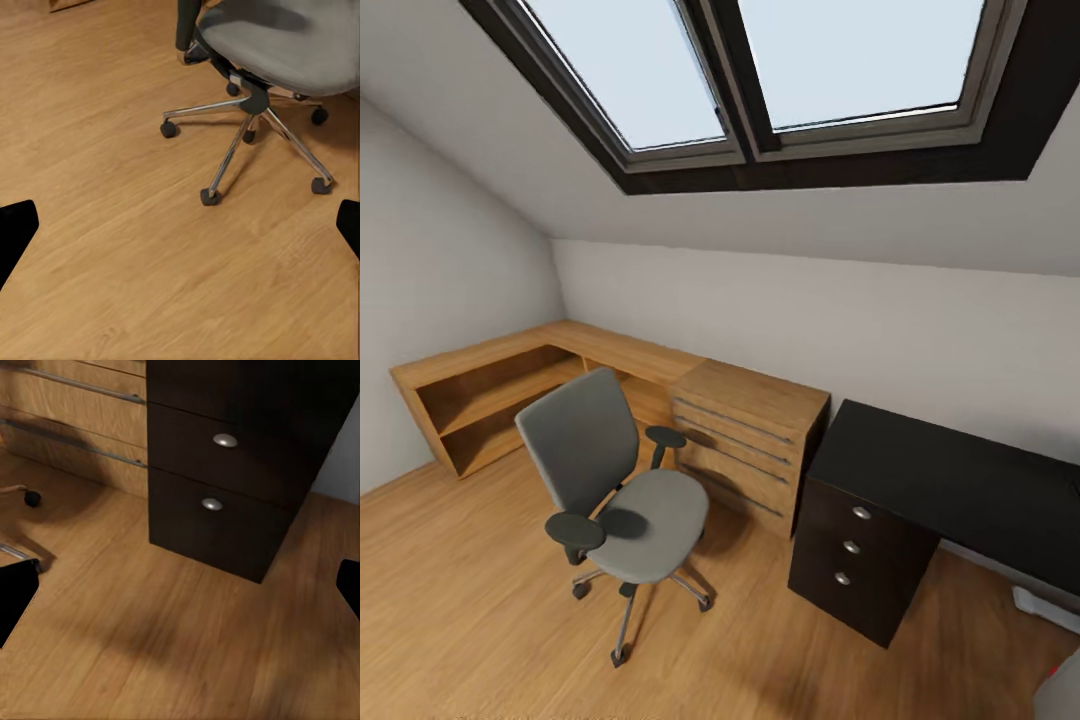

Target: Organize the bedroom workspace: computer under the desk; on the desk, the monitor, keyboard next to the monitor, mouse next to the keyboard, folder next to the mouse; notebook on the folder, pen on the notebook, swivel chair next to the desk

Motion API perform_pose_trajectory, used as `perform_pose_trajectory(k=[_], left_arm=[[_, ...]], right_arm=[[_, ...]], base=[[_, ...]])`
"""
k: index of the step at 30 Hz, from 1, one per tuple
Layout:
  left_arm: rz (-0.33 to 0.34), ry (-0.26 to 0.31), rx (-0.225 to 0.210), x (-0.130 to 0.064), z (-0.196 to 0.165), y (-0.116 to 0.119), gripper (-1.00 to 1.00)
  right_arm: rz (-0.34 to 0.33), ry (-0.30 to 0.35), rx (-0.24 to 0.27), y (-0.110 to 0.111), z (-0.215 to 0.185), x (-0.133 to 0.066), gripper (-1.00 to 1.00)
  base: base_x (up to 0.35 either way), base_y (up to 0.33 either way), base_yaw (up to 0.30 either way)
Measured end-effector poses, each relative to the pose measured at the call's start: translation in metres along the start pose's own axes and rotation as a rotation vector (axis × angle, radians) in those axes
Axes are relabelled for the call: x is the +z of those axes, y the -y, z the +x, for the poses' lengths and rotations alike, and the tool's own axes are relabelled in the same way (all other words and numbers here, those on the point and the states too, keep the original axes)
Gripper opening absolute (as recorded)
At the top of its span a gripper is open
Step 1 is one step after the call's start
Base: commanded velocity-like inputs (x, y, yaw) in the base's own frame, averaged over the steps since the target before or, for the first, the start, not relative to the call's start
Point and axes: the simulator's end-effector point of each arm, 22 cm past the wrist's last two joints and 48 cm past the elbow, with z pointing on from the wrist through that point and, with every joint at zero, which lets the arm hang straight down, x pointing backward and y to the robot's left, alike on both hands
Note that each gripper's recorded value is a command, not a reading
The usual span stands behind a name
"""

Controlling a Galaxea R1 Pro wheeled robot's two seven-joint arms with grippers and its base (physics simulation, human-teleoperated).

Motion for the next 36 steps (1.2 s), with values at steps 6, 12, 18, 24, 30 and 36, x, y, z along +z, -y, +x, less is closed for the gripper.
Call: perform_pose_trajectory(k=[6, 12, 18, 24, 30, 36], left_arm=[[0.005, -0.019, -0.003, -0.011, 0.010, 0.003, 1.00], [0.011, -0.026, -0.002, -0.014, 0.013, 0.004, 1.00], [0.014, -0.026, 0.000, -0.015, 0.013, 0.004, 1.00], [0.008, -0.068, 0.013, -0.014, 0.022, 0.000, 1.00], [0.000, -0.082, 0.019, -0.013, 0.025, -0.004, 1.00], [-0.005, -0.087, 0.020, -0.013, 0.026, -0.005, 1.00]], right_arm=[[0.001, -0.001, -0.002, 0.001, 0.001, -0.001, 1.00], [0.001, -0.001, -0.003, 0.002, 0.001, -0.001, 1.00], [0.002, -0.001, -0.004, 0.003, 0.001, -0.001, 1.00], [0.001, -0.001, -0.005, 0.003, 0.001, -0.001, 1.00], [0.000, 0.000, -0.005, 0.003, 0.001, -0.001, 1.00], [-0.002, 0.000, -0.005, 0.002, 0.001, -0.001, 1.00]], base=[[0.000, 0.000, 0.276], [0.000, 0.000, 0.277], [0.000, 0.000, 0.278], [0.000, 0.000, 0.279], [0.000, 0.000, 0.279], [0.000, 0.000, 0.279]])
